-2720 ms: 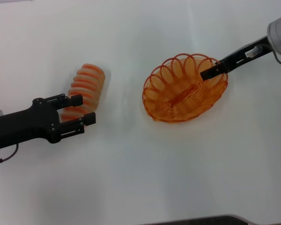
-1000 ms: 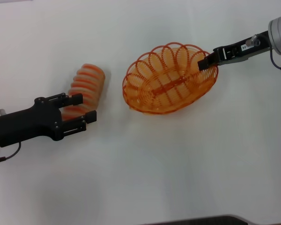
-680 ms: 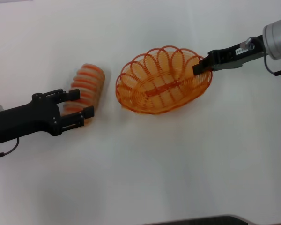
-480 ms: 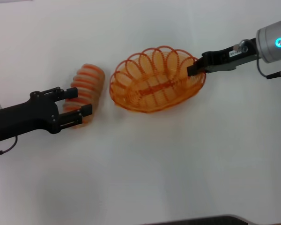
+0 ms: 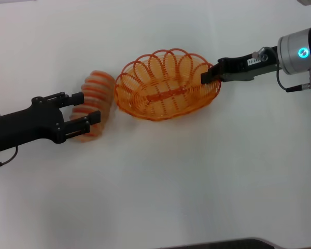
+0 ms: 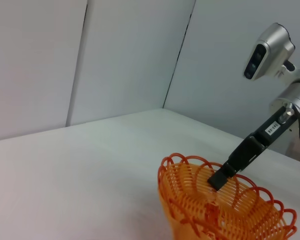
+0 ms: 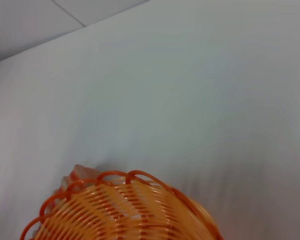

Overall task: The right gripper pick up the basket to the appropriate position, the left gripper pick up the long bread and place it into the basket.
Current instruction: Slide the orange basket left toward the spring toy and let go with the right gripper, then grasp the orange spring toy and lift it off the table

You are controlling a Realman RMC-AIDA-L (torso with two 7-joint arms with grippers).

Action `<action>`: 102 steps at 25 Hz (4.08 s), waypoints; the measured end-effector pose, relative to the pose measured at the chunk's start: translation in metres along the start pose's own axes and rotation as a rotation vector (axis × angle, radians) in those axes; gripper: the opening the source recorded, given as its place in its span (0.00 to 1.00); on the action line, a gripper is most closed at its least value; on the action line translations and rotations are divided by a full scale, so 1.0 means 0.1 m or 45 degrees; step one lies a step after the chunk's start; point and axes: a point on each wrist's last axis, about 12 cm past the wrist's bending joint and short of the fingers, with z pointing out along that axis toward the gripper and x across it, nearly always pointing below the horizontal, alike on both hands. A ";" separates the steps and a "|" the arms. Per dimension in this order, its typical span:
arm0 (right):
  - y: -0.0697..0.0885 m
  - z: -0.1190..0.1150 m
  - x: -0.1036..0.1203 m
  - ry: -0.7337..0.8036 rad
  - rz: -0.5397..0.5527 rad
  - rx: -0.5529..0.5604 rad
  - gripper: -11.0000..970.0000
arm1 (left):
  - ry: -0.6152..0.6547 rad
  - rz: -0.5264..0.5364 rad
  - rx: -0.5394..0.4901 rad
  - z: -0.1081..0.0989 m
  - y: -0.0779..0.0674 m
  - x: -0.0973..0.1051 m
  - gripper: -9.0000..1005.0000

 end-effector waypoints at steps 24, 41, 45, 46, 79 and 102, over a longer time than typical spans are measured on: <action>-0.10 0.02 0.15 -0.030 0.161 -0.030 0.12 | 0.010 0.011 0.014 0.03 0.00 -0.01 0.68; -0.13 0.04 0.17 -0.023 0.191 -0.003 0.12 | 0.017 0.014 0.004 0.07 0.00 -0.01 0.68; -0.13 0.05 0.18 -0.018 0.193 -0.002 0.12 | 0.022 0.015 0.002 0.07 0.00 -0.01 0.68; -0.13 0.05 0.18 -0.017 0.193 -0.002 0.12 | 0.022 0.015 0.002 0.07 0.00 -0.01 0.69; -0.15 0.03 0.25 -0.047 0.307 -0.102 0.42 | 0.030 0.024 0.008 0.08 0.01 -0.02 0.69; -0.51 -0.71 0.38 -0.340 0.133 -0.215 0.95 | -0.001 -0.040 0.001 0.07 0.00 -0.02 0.69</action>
